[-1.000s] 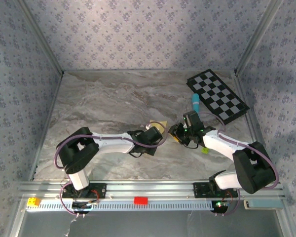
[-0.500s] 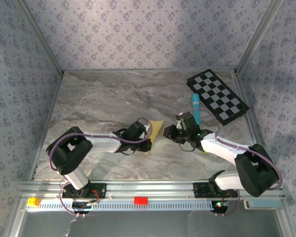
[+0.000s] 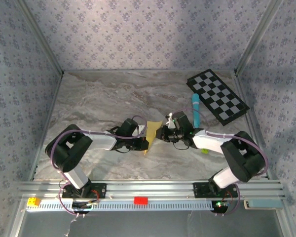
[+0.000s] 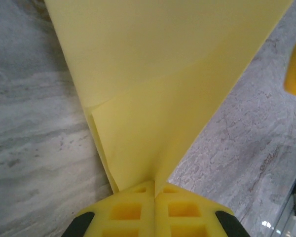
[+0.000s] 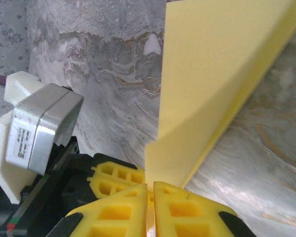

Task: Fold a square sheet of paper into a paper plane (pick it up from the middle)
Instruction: Fold the wing for the fifth time at the center of the table.

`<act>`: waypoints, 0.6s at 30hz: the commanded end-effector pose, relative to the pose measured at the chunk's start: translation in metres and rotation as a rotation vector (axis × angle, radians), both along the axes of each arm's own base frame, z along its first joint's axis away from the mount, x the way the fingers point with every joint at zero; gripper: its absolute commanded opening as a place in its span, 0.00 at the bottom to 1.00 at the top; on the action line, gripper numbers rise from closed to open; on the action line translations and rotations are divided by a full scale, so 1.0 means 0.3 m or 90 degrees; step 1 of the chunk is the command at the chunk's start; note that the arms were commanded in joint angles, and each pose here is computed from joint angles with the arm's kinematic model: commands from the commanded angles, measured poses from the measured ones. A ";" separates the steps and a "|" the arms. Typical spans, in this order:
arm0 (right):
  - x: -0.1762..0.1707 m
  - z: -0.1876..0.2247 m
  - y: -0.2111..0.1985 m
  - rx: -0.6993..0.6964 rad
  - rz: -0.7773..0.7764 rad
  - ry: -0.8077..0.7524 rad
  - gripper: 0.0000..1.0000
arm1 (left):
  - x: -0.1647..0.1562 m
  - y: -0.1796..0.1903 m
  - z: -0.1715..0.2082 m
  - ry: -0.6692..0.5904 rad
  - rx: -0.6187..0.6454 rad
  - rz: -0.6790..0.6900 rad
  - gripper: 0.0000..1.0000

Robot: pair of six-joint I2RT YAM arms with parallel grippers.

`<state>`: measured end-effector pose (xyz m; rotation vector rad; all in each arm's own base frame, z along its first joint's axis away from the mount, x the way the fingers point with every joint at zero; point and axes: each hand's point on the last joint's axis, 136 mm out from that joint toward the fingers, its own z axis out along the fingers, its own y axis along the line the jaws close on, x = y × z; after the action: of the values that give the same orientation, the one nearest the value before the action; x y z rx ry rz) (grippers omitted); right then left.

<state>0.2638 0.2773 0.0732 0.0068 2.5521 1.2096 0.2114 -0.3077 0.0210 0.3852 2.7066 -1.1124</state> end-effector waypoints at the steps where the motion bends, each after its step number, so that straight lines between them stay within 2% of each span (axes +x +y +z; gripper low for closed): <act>1: 0.022 0.018 0.053 0.031 0.028 -0.016 0.12 | -0.035 0.005 -0.026 0.036 -0.012 -0.018 0.00; 18: 0.041 -0.019 0.089 0.054 0.035 0.008 0.10 | -0.026 0.069 -0.048 0.109 -0.069 0.033 0.00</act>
<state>0.2724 0.2941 0.0580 -0.0058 2.5518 1.2890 0.2121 -0.2962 0.0211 0.2703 2.6977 -1.3241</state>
